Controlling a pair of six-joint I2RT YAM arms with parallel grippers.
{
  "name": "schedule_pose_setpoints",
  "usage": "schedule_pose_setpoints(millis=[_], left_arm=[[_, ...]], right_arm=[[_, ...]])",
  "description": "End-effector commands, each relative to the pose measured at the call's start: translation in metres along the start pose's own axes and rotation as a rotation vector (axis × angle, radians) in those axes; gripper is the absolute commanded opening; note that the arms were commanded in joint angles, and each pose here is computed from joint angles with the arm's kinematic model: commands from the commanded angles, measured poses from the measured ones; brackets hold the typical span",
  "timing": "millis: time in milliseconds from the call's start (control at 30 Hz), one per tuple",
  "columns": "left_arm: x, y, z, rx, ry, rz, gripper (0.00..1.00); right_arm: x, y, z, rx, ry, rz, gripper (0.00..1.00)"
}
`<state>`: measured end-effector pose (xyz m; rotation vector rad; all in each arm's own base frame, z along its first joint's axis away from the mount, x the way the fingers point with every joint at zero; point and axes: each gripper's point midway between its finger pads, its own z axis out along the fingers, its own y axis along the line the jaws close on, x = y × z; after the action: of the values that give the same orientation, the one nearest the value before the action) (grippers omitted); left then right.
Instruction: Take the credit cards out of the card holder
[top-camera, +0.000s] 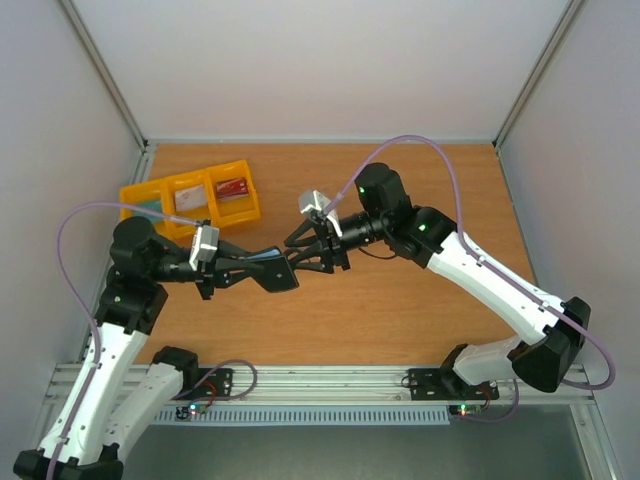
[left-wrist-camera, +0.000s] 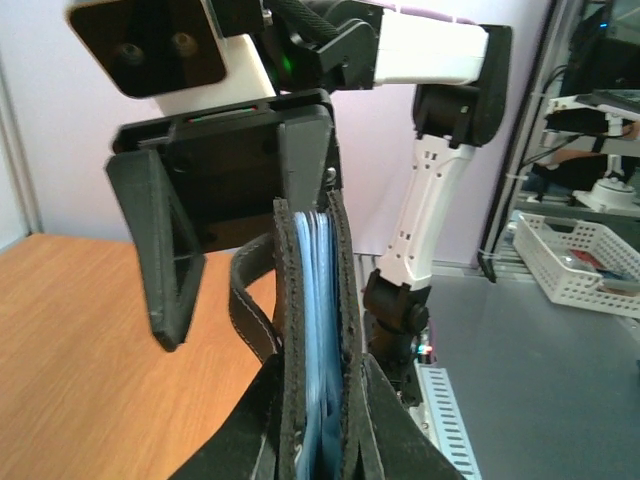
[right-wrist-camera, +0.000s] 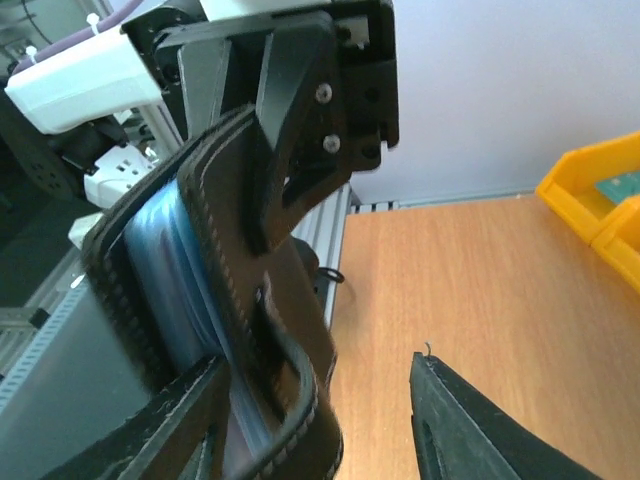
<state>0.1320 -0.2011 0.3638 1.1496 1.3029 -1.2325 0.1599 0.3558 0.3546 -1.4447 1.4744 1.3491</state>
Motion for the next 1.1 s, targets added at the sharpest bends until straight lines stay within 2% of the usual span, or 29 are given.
schedule_pose_setpoints(millis=[0, 67, 200, 233, 333, 367, 400, 500, 533, 600, 700, 767, 833, 900, 967, 1067], left_arm=[[-0.002, -0.005, 0.002, 0.036, -0.008, 0.054, 0.0], [-0.002, -0.006, 0.003, 0.043, -0.009, 0.055, 0.0], [-0.002, -0.005, 0.004, 0.039, -0.017, 0.064, 0.0], [-0.003, -0.003, 0.004, 0.03, -0.021, 0.038, 0.0], [-0.006, 0.005, 0.003, -0.025, -0.036, 0.006, 0.0], [-0.007, 0.011, 0.003, -0.063, -0.043, -0.005, 0.0], [-0.007, 0.018, 0.002, -0.111, -0.049, -0.03, 0.06], [-0.001, 0.052, -0.008, -0.33, -0.071, -0.109, 0.81], [0.0, 0.065, -0.013, -0.413, -0.08, -0.124, 0.97], [0.004, 0.09, -0.028, -0.584, -0.098, -0.135, 0.99], [0.013, 0.117, -0.048, -0.779, -0.086, -0.13, 1.0], [0.024, 0.119, -0.048, -0.789, -0.028, -0.101, 0.99], [0.033, 0.119, -0.047, -0.778, 0.009, -0.096, 0.99], [0.039, 0.116, -0.041, -0.736, 0.021, -0.123, 0.99], [0.042, 0.114, -0.035, -0.697, 0.022, -0.163, 0.99], [0.044, 0.123, -0.042, -0.756, -0.003, -0.228, 0.99]], right_arm=[[0.001, 0.018, 0.022, -0.074, 0.039, -0.058, 0.48], [-0.002, 0.022, 0.023, -0.105, 0.022, -0.056, 0.42], [-0.002, 0.025, 0.03, -0.135, 0.029, -0.045, 0.39], [0.0, 0.025, 0.032, -0.14, 0.035, -0.043, 0.34], [0.002, 0.022, 0.03, -0.113, 0.036, -0.041, 0.02], [0.001, 0.018, 0.028, -0.086, 0.031, -0.033, 0.01], [0.0, 0.012, 0.025, -0.053, 0.019, -0.015, 0.01], [-0.008, -0.028, 0.004, 0.106, -0.049, 0.114, 0.01], [-0.008, -0.046, -0.007, 0.174, -0.075, 0.172, 0.01], [-0.007, -0.083, -0.03, 0.351, -0.123, 0.284, 0.01], [0.016, -0.14, -0.072, 0.78, -0.112, 0.45, 0.01], [0.032, -0.16, -0.101, 1.048, -0.091, 0.53, 0.01], [0.033, -0.163, -0.109, 1.19, -0.07, 0.493, 0.01], [0.025, -0.159, -0.097, 1.175, -0.082, 0.457, 0.01], [0.013, -0.15, -0.072, 1.014, -0.115, 0.429, 0.01], [-0.003, -0.124, -0.039, 0.753, -0.131, 0.35, 0.01]])
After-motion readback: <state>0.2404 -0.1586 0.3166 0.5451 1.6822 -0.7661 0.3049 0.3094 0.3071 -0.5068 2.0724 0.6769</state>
